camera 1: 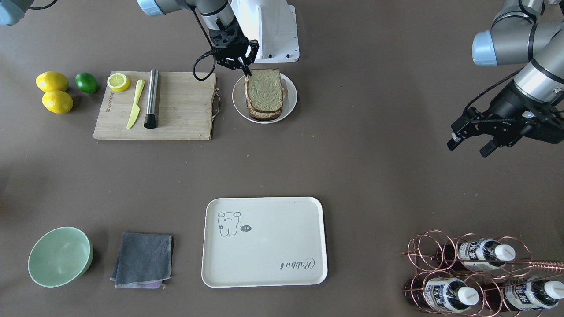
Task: Make sandwich and place on tray
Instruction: 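Open the right gripper and withdraw it while the left arm moves toward the plate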
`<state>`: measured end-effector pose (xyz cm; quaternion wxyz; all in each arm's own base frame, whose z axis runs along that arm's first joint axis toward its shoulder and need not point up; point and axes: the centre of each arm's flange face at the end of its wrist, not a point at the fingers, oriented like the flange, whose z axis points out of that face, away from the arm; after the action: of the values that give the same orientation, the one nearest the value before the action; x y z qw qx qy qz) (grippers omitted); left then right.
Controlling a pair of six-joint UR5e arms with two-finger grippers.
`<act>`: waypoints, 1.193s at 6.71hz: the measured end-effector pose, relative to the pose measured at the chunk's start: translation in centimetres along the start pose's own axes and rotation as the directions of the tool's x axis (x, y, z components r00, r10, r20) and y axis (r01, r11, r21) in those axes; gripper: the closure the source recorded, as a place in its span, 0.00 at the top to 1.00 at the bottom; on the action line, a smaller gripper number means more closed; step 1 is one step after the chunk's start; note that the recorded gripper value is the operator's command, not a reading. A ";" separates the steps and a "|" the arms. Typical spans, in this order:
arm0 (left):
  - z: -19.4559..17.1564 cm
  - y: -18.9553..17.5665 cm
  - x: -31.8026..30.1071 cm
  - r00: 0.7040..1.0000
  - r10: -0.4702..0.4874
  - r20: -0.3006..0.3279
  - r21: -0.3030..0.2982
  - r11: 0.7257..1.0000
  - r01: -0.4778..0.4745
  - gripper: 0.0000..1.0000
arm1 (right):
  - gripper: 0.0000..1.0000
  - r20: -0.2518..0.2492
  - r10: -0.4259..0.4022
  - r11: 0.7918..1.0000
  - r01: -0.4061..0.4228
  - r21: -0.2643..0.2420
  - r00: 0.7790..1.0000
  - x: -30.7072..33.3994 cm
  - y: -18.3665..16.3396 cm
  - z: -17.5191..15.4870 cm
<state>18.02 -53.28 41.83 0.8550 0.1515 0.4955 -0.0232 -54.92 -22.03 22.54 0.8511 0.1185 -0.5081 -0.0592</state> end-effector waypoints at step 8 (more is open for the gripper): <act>0.8 0.3 1.6 1.000 -0.009 -0.016 -0.016 1.000 0.009 0.99 | 1.00 -0.073 0.031 1.000 -0.031 0.005 0.997 6.2 -11.4 -4.8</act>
<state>19.59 -53.07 40.91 0.8520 0.1426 0.5033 -0.0218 -47.55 -33.78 22.67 0.8696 0.1144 -0.4787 -0.0404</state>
